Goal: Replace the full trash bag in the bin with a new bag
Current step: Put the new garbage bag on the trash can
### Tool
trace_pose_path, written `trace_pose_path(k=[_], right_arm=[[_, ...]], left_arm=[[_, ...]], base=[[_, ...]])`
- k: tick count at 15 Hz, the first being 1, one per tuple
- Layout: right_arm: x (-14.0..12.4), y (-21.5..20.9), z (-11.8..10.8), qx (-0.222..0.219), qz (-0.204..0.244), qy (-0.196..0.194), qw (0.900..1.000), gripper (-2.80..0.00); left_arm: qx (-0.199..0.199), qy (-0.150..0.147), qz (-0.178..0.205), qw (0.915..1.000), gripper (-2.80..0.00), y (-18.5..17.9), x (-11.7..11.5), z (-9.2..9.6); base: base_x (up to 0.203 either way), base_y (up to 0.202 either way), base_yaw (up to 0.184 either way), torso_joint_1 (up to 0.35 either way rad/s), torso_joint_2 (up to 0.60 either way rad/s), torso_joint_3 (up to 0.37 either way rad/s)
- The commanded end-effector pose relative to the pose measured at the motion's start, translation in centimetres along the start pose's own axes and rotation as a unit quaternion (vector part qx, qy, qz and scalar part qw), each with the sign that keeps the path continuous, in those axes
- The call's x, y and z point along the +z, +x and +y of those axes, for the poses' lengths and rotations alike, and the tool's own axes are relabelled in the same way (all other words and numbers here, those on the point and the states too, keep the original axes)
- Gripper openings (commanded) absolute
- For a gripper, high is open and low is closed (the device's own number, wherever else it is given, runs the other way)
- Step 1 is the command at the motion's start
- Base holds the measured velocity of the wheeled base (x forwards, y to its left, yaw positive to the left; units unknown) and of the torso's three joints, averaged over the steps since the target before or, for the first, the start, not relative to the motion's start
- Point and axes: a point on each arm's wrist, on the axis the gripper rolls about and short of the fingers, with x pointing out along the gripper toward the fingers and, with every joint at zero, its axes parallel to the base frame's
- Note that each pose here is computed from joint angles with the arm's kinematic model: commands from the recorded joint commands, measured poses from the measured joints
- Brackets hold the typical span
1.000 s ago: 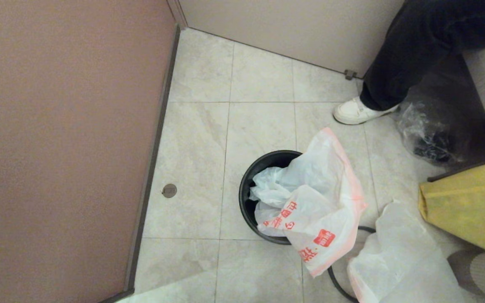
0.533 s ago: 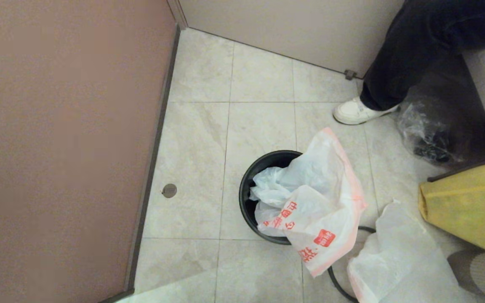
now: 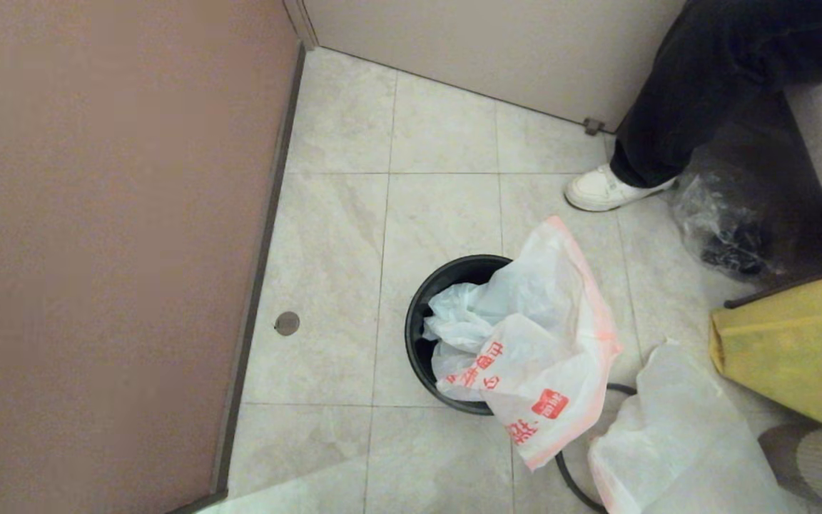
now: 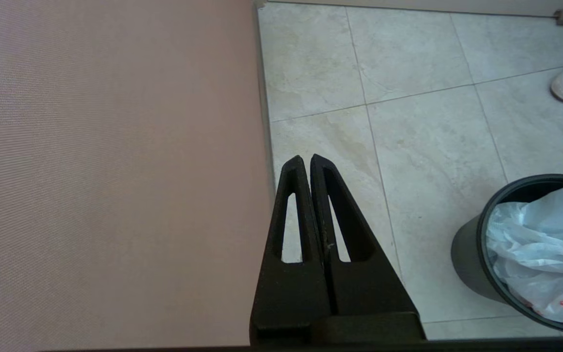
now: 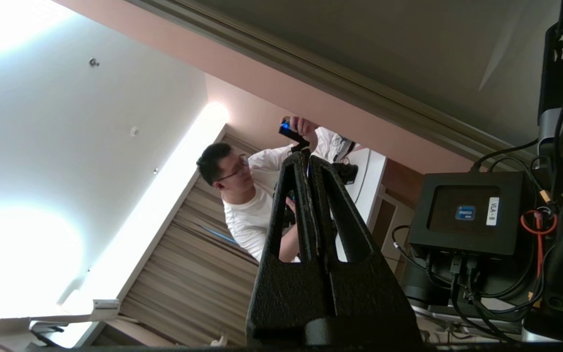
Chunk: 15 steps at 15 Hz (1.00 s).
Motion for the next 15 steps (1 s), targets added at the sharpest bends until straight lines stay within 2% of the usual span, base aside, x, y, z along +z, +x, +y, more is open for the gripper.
trace_pose_path(k=[1, 5, 8, 10, 13, 15], right_arm=[[0.0, 0.0, 0.1, 0.025, -0.003, 0.003, 1.0, -2.8], [0.0, 0.0, 0.0, 0.026, -0.003, 0.005, 1.0, -2.8], [-0.3, 0.0, -0.1, 0.028, -0.001, 0.009, 1.0, -2.8], [-0.8, 0.0, 0.1, 0.028, -0.001, 0.005, 1.0, -2.8], [-0.6, 0.0, 0.1, 0.029, -0.001, -0.005, 1.0, -2.8], [-0.4, 0.0, 0.0, 0.03, 0.0, -0.01, 1.0, -2.8]], left_arm=[[-0.016, -0.009, 0.0, 0.9998, -2.8, -0.1, 0.0, -0.1], [-0.041, -0.026, -0.002, 0.9988, -2.8, -0.2, 0.3, -0.2], [-0.058, -0.02, -0.007, 0.9981, -2.8, -0.4, 1.0, -1.1], [-0.059, -0.028, -0.005, 0.9978, -2.8, -0.5, 1.9, -1.6], [-0.064, -0.03, -0.002, 0.9975, -2.8, -0.3, 3.1, -1.4], [-0.065, -0.021, -0.004, 0.9977, -2.8, -0.2, 3.8, -1.4]], base=[[0.0, 0.0, 0.0, 0.0, 0.0, 0.0], [0.0, 0.0, 0.0, 0.0, 0.0, 0.0], [0.0, 0.0, 0.0, 0.0, 0.0, 0.0], [0.0, 0.0, 0.0, 0.0, 0.0, 0.0], [0.0, 0.0, 0.0, 0.0, 0.0, 0.0], [0.0, 0.0, 0.0, 0.0, 0.0, 0.0]])
